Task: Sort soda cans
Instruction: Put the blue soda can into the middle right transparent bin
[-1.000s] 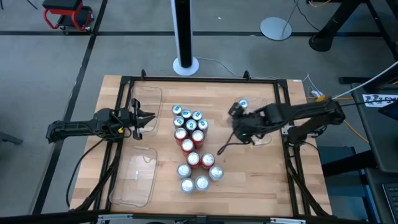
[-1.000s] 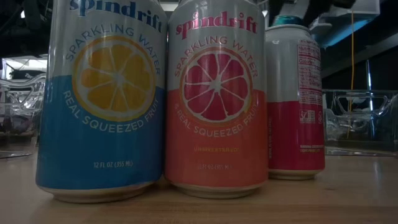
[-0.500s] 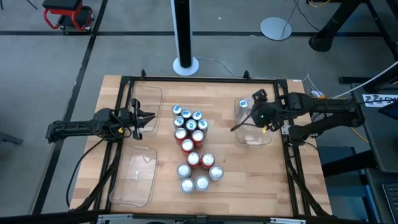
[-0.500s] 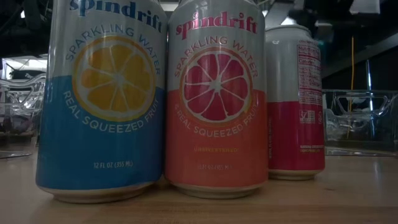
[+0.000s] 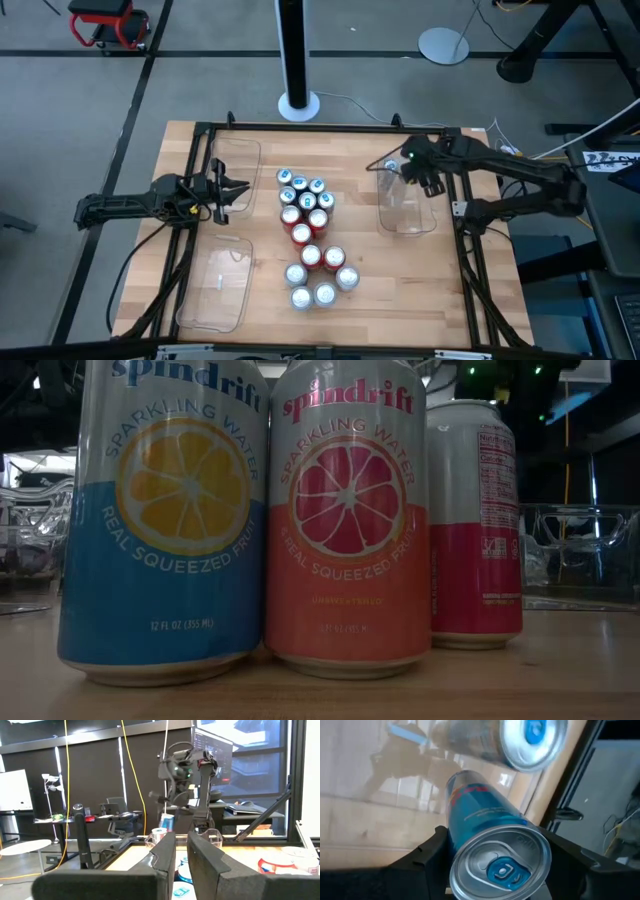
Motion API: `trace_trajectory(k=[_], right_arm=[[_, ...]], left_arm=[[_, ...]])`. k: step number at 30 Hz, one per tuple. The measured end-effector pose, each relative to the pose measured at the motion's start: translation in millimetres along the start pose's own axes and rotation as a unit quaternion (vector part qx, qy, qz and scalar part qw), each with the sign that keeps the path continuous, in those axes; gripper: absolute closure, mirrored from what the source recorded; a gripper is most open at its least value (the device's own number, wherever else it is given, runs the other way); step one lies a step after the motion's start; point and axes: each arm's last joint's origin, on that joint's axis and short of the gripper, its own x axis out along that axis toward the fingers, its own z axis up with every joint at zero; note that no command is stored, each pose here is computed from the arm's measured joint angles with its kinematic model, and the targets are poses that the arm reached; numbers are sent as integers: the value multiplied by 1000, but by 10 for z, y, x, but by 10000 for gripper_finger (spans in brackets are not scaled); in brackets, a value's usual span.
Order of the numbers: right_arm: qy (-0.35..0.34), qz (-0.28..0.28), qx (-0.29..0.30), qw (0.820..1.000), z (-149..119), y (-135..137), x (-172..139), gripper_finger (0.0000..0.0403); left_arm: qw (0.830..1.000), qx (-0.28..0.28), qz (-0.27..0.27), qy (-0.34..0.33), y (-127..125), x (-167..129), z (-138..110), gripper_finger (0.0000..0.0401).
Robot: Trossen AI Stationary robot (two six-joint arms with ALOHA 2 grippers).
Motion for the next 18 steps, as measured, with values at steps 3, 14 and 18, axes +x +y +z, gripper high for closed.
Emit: trace_trajectory(k=[3, 14, 18], right_arm=[[-4, 14, 11, 1000, -74, -31, 99, 158], [-11, 18, 37, 999, -196, -52, 347, 147], [-15, 12, 38, 999, -191, -39, 392, 126]], left_arm=[[1000, 0, 0, 0, 0, 0, -1, 361], [1000, 1, 0, 1, -1, 0, -3, 361], [1000, 1, 0, 1, -1, 0, -2, 361]])
